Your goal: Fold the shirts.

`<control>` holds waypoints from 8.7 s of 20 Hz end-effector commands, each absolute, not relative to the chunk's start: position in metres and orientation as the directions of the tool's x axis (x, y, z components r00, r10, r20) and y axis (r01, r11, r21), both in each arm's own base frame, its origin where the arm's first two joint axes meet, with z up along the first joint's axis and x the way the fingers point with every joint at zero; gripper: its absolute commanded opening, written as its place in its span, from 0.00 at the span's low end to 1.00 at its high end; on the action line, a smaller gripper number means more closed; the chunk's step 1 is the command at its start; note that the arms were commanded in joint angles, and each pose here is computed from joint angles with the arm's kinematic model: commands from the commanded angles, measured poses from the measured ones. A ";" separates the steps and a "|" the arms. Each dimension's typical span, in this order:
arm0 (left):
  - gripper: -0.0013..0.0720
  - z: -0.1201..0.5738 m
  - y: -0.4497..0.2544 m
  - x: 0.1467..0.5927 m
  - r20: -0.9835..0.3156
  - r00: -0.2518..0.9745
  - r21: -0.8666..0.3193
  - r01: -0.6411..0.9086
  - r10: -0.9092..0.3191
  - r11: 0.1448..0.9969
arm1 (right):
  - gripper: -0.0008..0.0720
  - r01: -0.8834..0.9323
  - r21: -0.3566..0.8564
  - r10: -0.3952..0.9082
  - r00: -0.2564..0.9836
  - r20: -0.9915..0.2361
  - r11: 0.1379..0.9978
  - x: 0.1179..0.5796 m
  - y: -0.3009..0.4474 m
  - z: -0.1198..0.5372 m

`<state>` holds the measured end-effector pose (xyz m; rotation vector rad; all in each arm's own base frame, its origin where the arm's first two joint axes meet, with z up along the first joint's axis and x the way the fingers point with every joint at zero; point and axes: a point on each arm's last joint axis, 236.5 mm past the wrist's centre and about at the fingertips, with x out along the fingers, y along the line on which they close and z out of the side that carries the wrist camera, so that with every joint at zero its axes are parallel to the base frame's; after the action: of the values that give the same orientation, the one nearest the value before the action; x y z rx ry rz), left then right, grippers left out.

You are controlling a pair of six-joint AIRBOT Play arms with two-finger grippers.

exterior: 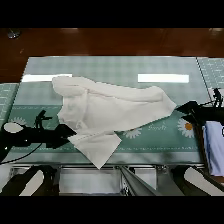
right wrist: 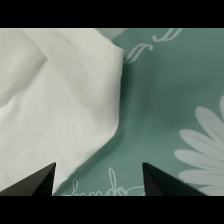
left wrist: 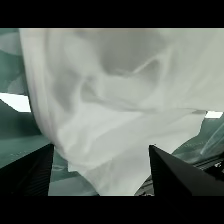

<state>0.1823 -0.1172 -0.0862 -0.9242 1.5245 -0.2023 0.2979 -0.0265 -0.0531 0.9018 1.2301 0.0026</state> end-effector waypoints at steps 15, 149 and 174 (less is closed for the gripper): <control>0.06 -0.092 -0.150 0.202 -0.671 0.273 -0.735 -0.370 -0.689 0.569 | 0.86 0.514 0.613 0.495 0.364 -0.789 0.600 0.304 -0.024 -0.078; 0.06 -0.018 -0.051 0.300 -0.658 0.436 -0.737 -0.207 -0.614 0.644 | 0.04 0.328 0.591 0.535 0.249 -0.807 0.738 0.322 0.016 -0.043; 0.97 -0.044 0.049 0.418 -0.879 0.172 -0.477 -0.358 -0.445 0.802 | 0.87 0.320 0.615 0.560 0.255 -0.788 0.720 0.479 -0.039 -0.045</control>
<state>0.4601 -0.0097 -0.0411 -0.7888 1.3066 -0.2500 0.5078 -0.0079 -0.0472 0.8161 1.2586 0.2009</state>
